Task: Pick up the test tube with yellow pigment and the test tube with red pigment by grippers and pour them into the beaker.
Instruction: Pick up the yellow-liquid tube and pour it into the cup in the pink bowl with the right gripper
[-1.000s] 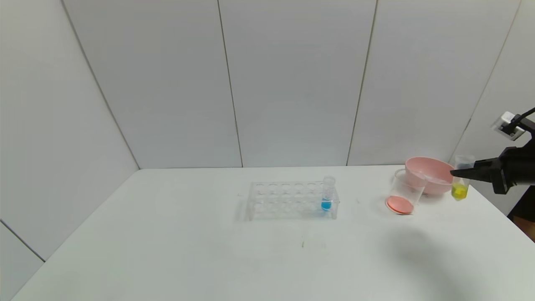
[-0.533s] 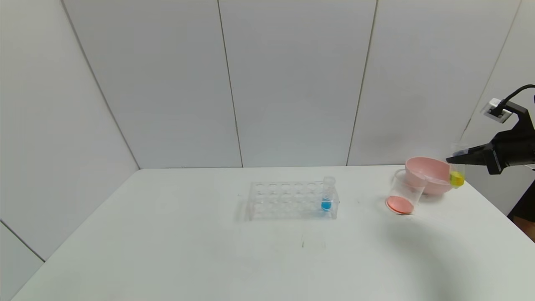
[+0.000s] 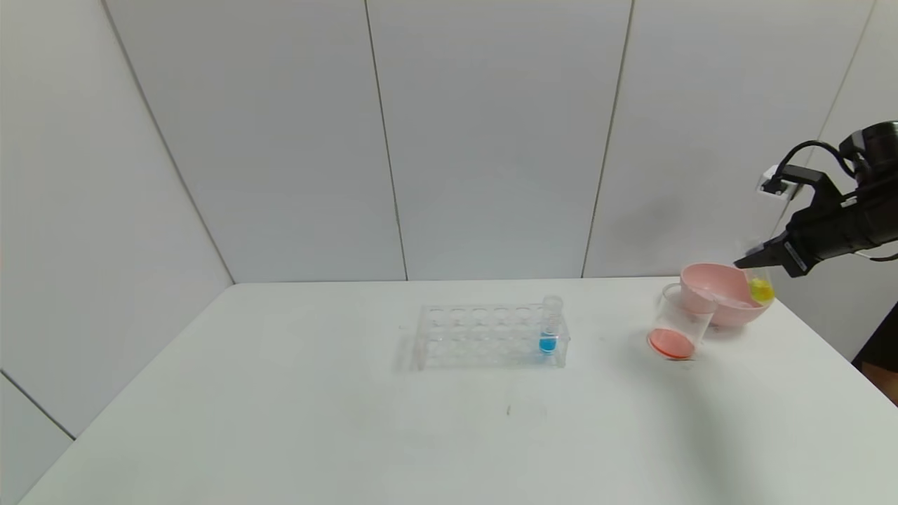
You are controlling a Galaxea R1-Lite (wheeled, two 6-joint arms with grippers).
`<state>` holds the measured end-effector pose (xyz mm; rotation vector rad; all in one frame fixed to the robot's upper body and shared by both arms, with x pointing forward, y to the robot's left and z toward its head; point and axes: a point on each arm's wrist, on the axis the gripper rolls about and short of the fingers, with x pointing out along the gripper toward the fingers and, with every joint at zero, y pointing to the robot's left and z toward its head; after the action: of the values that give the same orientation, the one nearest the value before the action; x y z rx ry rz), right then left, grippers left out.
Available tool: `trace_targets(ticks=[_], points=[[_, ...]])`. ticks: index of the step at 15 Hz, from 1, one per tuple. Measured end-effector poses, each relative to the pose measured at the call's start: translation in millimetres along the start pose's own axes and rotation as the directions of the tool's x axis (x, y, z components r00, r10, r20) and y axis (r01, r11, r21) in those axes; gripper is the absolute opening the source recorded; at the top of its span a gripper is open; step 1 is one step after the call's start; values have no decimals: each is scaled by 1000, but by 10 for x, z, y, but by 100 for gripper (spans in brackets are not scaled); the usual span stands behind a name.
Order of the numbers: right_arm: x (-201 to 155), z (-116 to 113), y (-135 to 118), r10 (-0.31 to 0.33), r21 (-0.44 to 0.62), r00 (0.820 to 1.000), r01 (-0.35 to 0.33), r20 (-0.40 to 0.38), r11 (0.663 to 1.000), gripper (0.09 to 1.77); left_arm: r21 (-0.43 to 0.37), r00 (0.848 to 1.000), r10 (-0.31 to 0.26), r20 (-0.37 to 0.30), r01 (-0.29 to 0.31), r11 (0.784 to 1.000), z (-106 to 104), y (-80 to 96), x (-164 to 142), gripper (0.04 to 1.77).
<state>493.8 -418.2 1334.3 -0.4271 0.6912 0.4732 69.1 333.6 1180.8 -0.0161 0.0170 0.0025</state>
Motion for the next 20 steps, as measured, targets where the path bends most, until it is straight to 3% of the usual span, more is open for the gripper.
trace_targets(ticks=[8, 20], points=[[162, 37, 82, -72, -192, 990, 49, -119, 980, 50, 0, 1000, 0, 0, 0, 1000, 0, 0, 0, 172], [147, 278, 505, -121, -423, 957, -2, -264, 906, 50, 0, 1000, 0, 0, 0, 1000, 0, 0, 0, 172]])
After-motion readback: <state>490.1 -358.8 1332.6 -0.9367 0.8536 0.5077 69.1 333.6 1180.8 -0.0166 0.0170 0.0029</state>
